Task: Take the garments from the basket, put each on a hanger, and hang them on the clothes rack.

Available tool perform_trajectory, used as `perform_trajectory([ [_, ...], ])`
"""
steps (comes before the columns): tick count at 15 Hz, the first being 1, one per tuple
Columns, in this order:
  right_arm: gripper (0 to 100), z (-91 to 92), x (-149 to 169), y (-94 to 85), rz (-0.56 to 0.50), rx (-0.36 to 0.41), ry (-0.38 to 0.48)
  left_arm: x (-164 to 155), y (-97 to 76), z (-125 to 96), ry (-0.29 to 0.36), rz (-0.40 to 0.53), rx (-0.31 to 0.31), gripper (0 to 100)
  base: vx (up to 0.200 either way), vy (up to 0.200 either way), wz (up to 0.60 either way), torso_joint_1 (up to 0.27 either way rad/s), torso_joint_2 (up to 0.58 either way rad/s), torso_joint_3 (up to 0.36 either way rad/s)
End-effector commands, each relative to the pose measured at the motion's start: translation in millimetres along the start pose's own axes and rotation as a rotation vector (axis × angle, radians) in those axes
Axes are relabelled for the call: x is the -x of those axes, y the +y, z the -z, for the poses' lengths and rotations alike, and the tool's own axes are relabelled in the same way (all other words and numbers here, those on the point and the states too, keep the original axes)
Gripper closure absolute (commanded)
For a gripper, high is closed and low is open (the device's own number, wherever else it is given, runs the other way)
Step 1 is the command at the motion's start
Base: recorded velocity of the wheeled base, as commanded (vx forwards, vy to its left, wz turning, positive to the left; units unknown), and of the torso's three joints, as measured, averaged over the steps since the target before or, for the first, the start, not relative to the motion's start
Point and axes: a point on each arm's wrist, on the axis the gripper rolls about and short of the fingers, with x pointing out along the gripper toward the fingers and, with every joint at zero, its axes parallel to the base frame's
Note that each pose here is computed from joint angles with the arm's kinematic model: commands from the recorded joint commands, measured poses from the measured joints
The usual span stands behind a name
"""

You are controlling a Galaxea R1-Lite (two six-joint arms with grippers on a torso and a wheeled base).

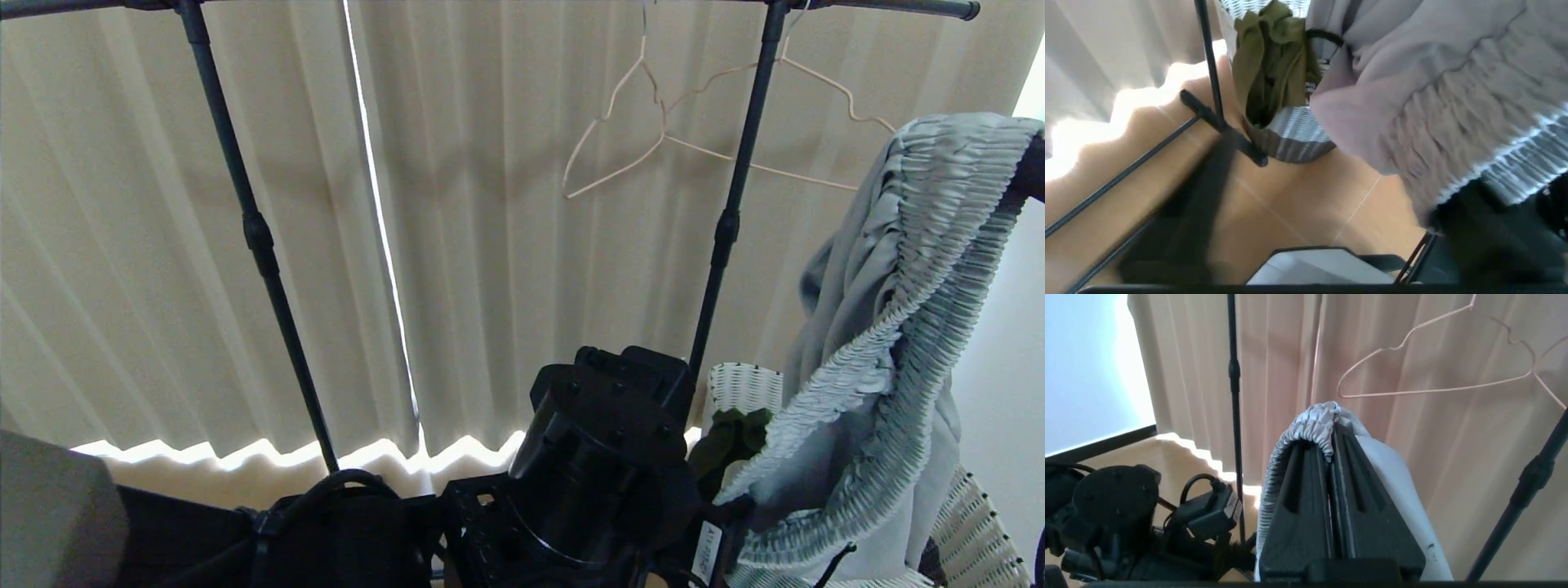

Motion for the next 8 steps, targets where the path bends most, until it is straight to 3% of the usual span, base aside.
perform_trajectory([
  [1,100,1.0,-0.5,-0.1,0.001,0.0,0.005,7.1,2.3,1.6,0.001,-0.007,-0.017,100,0.0,0.0,0.0,0.0,0.0,0.0],
  [4,100,6.5,-8.2,-1.1,0.004,-0.001,0.035,50.3,9.1,-5.1,-0.048,-0.017,-0.035,100,0.0,0.0,0.0,0.0,0.0,0.0],
  [8,100,7.7,-30.0,0.4,-0.015,-0.001,0.062,123.9,27.2,-34.7,-0.214,-0.011,-0.048,100,0.0,0.0,0.0,0.0,0.0,0.0],
])
